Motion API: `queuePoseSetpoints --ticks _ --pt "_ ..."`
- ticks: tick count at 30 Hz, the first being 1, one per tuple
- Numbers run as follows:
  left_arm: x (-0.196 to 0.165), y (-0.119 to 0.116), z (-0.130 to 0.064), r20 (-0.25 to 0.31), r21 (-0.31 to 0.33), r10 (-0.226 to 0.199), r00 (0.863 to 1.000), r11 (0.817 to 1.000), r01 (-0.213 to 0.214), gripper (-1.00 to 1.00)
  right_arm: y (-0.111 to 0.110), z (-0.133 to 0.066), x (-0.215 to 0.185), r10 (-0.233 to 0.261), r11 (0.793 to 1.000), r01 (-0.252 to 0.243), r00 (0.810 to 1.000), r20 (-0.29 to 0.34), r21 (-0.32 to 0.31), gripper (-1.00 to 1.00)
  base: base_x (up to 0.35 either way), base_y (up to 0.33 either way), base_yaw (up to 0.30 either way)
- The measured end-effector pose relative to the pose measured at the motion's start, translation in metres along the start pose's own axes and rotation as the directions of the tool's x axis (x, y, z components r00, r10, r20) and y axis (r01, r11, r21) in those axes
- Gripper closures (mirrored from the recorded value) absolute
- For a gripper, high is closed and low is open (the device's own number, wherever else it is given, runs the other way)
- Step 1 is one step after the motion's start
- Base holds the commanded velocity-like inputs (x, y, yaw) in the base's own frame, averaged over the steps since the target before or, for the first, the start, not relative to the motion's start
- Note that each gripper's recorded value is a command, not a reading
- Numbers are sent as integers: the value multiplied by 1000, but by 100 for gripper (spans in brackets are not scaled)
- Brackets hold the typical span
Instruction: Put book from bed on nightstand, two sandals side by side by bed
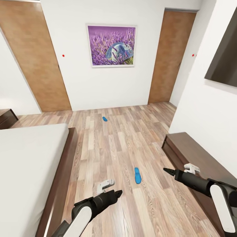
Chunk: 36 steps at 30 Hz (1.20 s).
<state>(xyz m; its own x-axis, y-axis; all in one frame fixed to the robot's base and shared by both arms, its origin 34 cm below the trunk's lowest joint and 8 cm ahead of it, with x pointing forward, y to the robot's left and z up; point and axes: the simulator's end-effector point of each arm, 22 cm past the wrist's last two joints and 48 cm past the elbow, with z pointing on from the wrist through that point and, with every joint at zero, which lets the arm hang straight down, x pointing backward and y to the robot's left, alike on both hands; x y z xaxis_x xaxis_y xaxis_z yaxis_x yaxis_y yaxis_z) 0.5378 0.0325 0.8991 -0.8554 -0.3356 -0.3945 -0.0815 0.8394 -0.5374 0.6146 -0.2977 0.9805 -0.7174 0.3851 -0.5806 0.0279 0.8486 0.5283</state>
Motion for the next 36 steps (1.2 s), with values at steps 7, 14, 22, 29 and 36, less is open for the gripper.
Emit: queuePoseSetpoints --ticks 7,14,22,29,36 --pt "1 1 0 -2 -1 0 1000 1000 0 -100 0 0 -1 0 1000 0 1000 2 0 -100 334 -4 0" --pt "4 2 0 -6 -2 -4 1000 1000 4 -100 1 0 -4 -1 1000 1 1000 6 -1 -100 333 16 0" --pt "5 2 0 -8 -1 -5 1000 1000 4 -100 -1 -1 -6 -2 1000 2 1000 8 2 -100 323 116 0" --pt "6 1 0 -9 0 -5 1000 1000 5 -100 -3 -3 -7 -3 1000 3 1000 9 6 -100 317 161 0" --pt "6 1 0 -9 0 -6 1000 1000 6 -100 -4 -3 -8 -5 1000 5 1000 9 8 -100 316 160 0"
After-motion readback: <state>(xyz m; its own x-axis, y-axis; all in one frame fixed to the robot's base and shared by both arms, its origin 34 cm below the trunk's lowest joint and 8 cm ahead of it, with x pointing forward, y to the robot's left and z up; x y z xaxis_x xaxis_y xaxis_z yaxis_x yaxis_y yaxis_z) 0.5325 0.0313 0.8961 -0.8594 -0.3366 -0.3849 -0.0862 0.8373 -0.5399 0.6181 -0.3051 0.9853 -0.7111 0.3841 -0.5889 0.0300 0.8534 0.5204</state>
